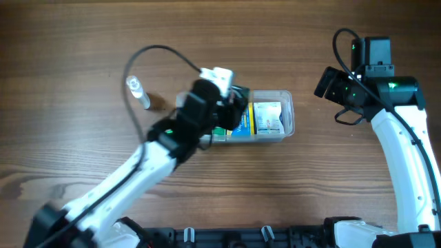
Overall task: Pack container
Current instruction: 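Lower the Zam-Buk box into the container's middle and release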
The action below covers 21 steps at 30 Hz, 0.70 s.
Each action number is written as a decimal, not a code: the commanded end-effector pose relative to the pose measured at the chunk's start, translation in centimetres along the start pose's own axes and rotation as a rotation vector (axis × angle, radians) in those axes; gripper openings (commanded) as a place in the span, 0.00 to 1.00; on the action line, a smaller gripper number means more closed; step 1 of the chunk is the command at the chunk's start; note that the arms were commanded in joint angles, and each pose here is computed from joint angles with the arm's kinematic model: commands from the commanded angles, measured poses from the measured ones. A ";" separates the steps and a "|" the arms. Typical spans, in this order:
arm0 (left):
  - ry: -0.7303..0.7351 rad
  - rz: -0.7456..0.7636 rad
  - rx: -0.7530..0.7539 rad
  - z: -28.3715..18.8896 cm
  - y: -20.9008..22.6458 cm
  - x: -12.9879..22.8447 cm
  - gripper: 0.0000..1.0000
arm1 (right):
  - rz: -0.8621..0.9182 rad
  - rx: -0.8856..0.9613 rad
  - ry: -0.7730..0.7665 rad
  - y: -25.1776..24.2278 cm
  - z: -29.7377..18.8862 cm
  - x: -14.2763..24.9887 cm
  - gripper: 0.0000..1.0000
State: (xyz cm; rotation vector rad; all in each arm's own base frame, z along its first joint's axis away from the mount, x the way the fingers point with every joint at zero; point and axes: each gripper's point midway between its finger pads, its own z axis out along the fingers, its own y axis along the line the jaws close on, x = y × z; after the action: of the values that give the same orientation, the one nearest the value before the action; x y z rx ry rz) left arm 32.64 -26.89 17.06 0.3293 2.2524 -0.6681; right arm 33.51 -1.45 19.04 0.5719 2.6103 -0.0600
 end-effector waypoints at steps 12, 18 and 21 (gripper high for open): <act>0.090 -0.016 -0.050 5.9 0.8 4.0 0.53 | -0.007 0.003 -0.006 -0.1 0.0 -0.4 1.00; 0.126 -0.017 -0.068 6.4 1.3 5.1 0.53 | -0.008 0.003 -0.006 -0.1 0.0 -0.4 1.00; 0.150 -0.016 -0.122 6.7 2.5 6.0 0.53 | -0.008 0.003 -0.006 0.0 0.0 -0.3 1.00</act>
State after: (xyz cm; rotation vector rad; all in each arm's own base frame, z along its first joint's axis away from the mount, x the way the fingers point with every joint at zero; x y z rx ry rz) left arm 33.03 -29.00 8.86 0.3487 2.4062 -0.5951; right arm 33.49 -1.45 19.03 0.5715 2.6111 -0.0604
